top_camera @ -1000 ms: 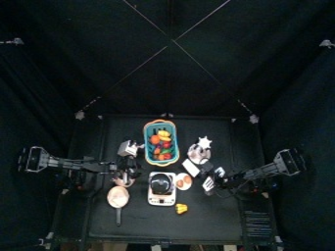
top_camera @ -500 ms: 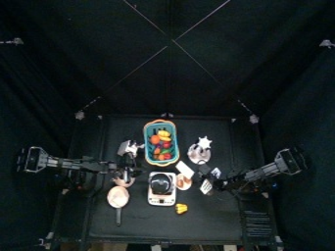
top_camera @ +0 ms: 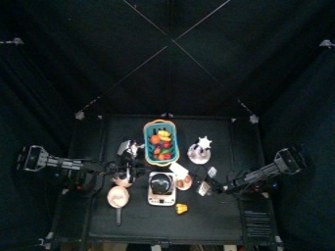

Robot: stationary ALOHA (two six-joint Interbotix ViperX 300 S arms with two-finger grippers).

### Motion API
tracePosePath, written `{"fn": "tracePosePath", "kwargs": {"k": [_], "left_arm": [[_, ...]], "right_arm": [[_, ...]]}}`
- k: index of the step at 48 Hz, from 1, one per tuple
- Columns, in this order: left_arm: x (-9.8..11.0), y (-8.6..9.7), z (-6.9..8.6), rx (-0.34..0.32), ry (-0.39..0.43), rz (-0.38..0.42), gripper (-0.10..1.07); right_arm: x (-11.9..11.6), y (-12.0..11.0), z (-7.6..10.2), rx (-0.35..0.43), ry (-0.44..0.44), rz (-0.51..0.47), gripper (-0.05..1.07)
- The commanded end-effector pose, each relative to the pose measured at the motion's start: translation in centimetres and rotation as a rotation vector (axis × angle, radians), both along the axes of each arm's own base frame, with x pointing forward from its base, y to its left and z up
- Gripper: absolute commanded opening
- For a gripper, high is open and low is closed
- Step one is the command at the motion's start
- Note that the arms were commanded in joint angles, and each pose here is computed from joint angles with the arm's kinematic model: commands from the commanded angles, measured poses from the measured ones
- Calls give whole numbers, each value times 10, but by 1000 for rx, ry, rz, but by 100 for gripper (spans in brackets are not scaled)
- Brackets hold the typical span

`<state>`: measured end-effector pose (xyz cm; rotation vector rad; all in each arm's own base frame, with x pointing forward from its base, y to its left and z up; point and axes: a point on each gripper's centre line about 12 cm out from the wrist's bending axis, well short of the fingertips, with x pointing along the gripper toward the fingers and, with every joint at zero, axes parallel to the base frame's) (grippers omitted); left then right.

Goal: Grab cleaver with other hand

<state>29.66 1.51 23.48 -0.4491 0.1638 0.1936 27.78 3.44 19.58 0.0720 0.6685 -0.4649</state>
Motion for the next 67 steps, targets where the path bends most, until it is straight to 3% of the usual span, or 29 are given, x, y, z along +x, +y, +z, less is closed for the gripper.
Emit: {"fn": "tracePosePath", "kwargs": {"k": [1, 8, 20, 41, 51, 67], "left_arm": [[13, 2, 14, -41, -43, 28, 74], [23, 4, 15, -88, -39, 57, 74], [33, 4, -4, -127, 25, 81, 74], [38, -23, -2, -121, 40, -14, 82], [44, -22, -6, -124, 35, 5, 86], [60, -21, -10, -135, 27, 33, 81]], "right_arm": [[12, 2, 14, -51, -15, 41, 48], [25, 4, 21, -138, 47, 93, 48], [41, 7, 26, -239, 140, 163, 48], [37, 1, 24, -272, 180, 113, 48], [40, 2, 28, -272, 167, 117, 48], [47, 7, 25, -286, 176, 130, 48]]}}
